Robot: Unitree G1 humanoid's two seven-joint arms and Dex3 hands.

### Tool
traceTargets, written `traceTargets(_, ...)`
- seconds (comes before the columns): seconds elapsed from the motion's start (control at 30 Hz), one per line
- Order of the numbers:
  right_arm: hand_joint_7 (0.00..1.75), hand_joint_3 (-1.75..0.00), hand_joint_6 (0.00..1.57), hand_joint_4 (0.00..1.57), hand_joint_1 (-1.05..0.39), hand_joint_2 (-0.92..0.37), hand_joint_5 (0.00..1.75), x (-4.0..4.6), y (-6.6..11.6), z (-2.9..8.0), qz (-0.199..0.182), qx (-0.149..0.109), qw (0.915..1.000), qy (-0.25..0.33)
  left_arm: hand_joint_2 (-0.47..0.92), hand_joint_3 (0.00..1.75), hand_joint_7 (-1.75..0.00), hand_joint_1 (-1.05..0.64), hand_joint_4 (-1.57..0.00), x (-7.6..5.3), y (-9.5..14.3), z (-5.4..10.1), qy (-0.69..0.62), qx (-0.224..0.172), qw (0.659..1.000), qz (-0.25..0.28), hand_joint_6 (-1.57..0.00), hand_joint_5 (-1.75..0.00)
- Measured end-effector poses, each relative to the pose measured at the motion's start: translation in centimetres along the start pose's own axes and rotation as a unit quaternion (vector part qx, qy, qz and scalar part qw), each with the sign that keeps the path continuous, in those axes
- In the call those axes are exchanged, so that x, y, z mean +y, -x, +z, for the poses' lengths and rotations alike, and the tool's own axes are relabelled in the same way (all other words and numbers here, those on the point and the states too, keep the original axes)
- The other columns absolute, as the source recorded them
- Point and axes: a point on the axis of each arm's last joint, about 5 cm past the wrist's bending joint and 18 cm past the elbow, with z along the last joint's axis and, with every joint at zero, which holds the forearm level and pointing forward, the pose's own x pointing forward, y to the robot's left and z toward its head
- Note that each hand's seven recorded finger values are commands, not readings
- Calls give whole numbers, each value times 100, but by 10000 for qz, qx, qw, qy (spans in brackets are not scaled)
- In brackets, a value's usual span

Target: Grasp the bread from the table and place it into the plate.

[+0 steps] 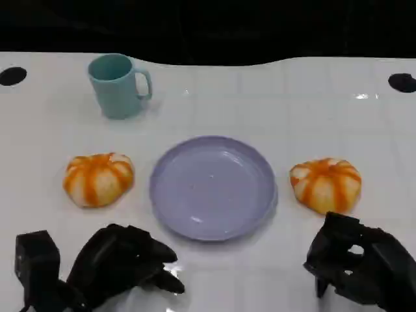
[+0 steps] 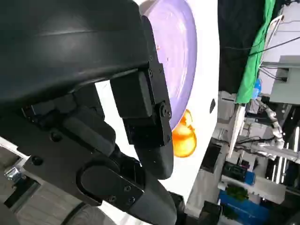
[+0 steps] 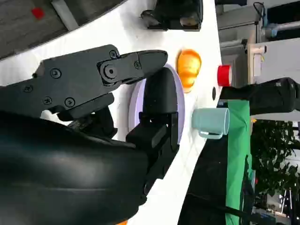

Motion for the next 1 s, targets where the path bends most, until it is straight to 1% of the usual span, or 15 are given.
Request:
traceTargets(0.73, 137, -20, 69, 72, -52, -92, 175, 3, -4, 5, 13, -14, 10000, -10, 74, 0, -1, -105, -157, 0, 1, 0, -1, -4, 10000, 3, -157, -19)
traceTargets(0.9, 134, -22, 67, 71, -53, -92, 175, -15, -2, 14, -26, -41, 10000, -6, 75, 0, -1, -105, -157, -1, 0, 0, -5, -2, 10000, -2, -157, -19)
traceTargets(0.97, 125, -22, 63, 66, -51, -92, 172, -26, -7, 22, -48, -62, 10000, 6, 75, 0, -1, -105, -157, -1, 0, 0, -4, -2, 10000, -2, -157, -19)
traceTargets(1.0, 116, -23, 62, 63, -50, -92, 170, -30, -12, 28, -54, -78, 10000, 22, 75, 0, -1, -105, -157, -1, 0, 0, -4, -2, 10000, -2, -157, -19)
